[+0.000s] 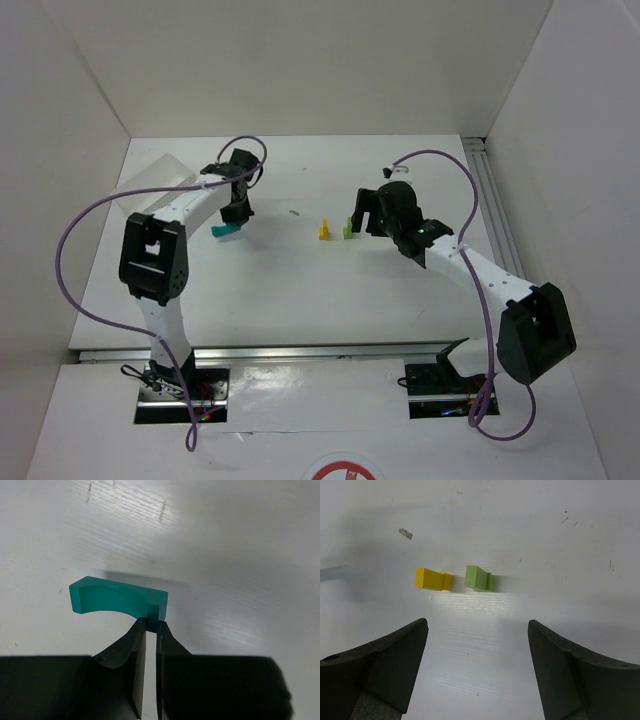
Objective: Build the wood block tower
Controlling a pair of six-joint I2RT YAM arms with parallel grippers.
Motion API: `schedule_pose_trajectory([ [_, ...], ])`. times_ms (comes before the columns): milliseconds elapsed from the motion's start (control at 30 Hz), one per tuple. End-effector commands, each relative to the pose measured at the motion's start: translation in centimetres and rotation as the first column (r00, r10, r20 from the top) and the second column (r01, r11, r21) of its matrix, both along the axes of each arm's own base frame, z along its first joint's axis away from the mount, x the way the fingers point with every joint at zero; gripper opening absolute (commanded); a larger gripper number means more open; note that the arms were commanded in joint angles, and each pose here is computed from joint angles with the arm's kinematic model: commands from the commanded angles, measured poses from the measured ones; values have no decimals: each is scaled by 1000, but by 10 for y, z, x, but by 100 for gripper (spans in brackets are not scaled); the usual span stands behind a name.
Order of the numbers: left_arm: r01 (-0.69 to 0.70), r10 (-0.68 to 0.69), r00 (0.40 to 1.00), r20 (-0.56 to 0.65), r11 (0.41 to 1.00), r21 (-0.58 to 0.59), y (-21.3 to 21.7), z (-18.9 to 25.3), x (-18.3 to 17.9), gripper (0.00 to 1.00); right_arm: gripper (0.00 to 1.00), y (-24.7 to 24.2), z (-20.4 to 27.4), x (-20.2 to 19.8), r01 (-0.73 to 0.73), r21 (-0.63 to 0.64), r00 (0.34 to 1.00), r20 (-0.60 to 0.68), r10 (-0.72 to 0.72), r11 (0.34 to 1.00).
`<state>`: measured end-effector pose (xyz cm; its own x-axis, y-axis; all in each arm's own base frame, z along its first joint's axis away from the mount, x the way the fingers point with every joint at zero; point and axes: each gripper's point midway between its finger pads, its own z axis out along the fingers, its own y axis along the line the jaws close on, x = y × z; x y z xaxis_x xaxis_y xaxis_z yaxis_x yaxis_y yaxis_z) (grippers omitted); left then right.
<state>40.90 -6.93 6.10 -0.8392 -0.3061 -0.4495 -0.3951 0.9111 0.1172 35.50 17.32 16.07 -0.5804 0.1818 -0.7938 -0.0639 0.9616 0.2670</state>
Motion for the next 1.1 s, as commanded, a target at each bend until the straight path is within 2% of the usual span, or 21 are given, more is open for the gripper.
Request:
schedule_pose_trajectory([
  [0, 169, -133, 965, 224, 974, -148, -30, 107, 9, 0, 88, 4, 27, 4, -34, 21, 998, 51, 33, 999],
  [67, 311, -229, 926, 300, 914, -261, -46, 140, 10, 0, 88, 14, 39, 7, -111, 31, 992, 71, 108, 993],
  [133, 378, -251, 898, 362, 862, -338, -46, 167, 12, 0, 88, 26, 53, 11, -185, 36, 976, 127, 179, 982],
  [167, 442, -290, 880, 376, 789, -427, -60, 172, 6, 0, 88, 36, 64, 12, -258, 25, 955, 160, 251, 966],
  [233, 481, -274, 860, 430, 717, -505, -55, 176, 11, 0, 88, 41, 67, 17, -288, 2, 944, 165, 284, 957],
  [267, 511, -268, 851, 451, 621, -595, -66, 183, 6, 0, 88, 42, 83, 24, -281, 3, 942, 192, 275, 960],
  [333, 568, -235, 814, 530, 508, -647, -70, 183, 14, 0, 88, 39, 90, 33, -245, -11, 950, 197, 242, 969],
  [367, 571, -195, 819, 539, 365, -736, -77, 192, 9, 0, 89, 40, 100, 38, -234, -11, 949, 217, 230, 972],
  [433, 569, -153, 822, 548, 222, -792, -85, 183, 7, 0, 90, 32, 105, 44, -192, -8, 955, 227, 189, 981],
  [467, 620, -107, 784, 611, 117, -775, -88, 201, 17, 0, 90, 29, 109, 49, -172, 0, 958, 232, 167, 985],
  [567, 679, -31, 733, 680, -37, -734, -97, 220, 19, 0, 90, 33, 124, 51, -197, 21, 947, 263, 184, 980],
  [633, 664, -24, 743, 669, -100, -741, -98, 213, 23, 0, 90, 50, 129, 49, -300, 29, 919, 277, 280, 954],
  [667, 619, -2, 779, 627, -150, -771, -98, 219, 22, 0, 90, 60, 133, 52, -359, 4, 892, 296, 342, 933],
  [700, 682, 5, 722, 692, -173, -711, -98, 227, 16, 0, 90, 77, 134, 43, -470, 12, 844, 299, 445, 883],
  [733, 660, 11, 741, 672, -195, -725, -98, 219, 18, 0, 90, 87, 133, 38, -541, 3, 799, 313, 513, 841],
  [767, 615, 19, 777, 629, -234, -753, -98, 222, 16, 0, 90, 98, 136, 37, -617, -52, 723, 357, 592, 785],
  [800, 617, 20, 773, 634, -251, -745, -98, 225, 14, 0, 90, 113, 137, 22, -723, -58, 622, 377, 686, 688],
  [833, 644, 21, 748, 664, -266, -717, -98, 229, 9, 0, 92, 120, 140, 17, -769, -88, 556, 398, 730, 633],
  [900, 614, 21, 770, 637, -297, -732, -97, 232, 6, 0, 99, 129, 137, 22, -810, -168, 460, 414, 786, 562],
  [967, 613, 21, 770, 638, -301, -730, -97, 236, 4, 0, 99, 131, 131, 34, -798, -207, 454, 413, 790, 567],
  [1067, 584, -2, 793, 609, -280, -762, -98, 235, 3, 0, 99, 140, 116, 48, -800, -313, 377, 401, 835, 512],
])
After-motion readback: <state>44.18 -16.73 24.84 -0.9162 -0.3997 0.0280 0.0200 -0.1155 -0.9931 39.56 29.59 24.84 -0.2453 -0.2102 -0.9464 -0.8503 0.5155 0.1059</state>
